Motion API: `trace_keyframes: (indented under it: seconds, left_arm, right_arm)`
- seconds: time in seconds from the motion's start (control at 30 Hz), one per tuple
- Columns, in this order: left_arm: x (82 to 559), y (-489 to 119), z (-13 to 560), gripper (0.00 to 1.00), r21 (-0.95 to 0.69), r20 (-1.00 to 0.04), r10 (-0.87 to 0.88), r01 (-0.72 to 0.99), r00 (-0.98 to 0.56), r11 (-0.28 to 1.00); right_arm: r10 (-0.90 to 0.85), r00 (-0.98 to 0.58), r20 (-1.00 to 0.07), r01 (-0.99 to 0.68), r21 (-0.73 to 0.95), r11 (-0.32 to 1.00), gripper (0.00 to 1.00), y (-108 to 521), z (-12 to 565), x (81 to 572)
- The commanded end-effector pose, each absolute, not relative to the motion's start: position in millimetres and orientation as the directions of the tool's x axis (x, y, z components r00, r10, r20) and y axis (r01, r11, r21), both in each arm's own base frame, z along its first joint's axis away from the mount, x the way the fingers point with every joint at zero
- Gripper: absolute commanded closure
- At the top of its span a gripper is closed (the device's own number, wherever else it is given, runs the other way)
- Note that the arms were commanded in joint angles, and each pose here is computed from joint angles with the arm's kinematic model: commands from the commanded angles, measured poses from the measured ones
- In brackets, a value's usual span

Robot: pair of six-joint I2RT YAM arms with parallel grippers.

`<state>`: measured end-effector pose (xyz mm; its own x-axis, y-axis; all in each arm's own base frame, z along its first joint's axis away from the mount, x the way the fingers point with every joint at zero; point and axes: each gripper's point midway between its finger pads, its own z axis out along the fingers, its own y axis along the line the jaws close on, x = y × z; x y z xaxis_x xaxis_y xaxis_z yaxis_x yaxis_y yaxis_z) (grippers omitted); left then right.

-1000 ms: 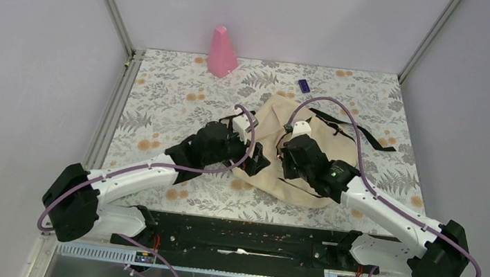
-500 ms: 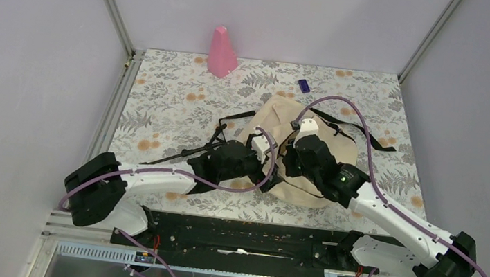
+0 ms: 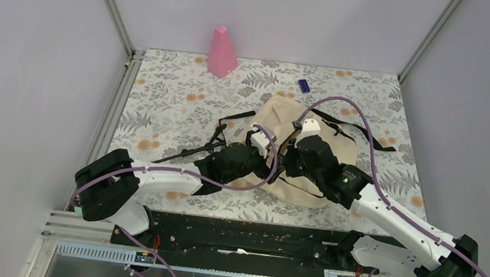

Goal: Pack the student bag
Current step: Zip the student bag at the center of the board.

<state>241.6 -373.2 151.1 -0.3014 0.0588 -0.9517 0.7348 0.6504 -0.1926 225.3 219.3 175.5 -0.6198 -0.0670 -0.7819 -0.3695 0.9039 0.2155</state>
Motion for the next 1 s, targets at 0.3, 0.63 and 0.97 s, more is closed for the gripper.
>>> trace_keyframes:
  seconds: [0.3, 0.63, 0.97]
  left_arm:
    - [247, -386, 146, 0.38, -0.206, -0.958, 0.011, 0.715, -0.285, 0.668]
    - [244, -388, 136, 0.79, -0.171, -0.958, 0.057, 0.718, -0.281, 0.675]
    - [231, -383, 124, 1.00, -0.162, -0.951, 0.089, 0.723, -0.296, 0.671]
  right_arm:
    - [0.021, -0.567, -0.823, -0.390, 0.291, 0.874, 1.00, 234, 209, 231]
    - [0.026, -0.565, -0.824, -0.380, 0.289, 0.879, 1.00, 236, 206, 235]
    - [0.020, -0.515, -0.857, -0.317, 0.212, 0.925, 1.00, 224, 212, 254]
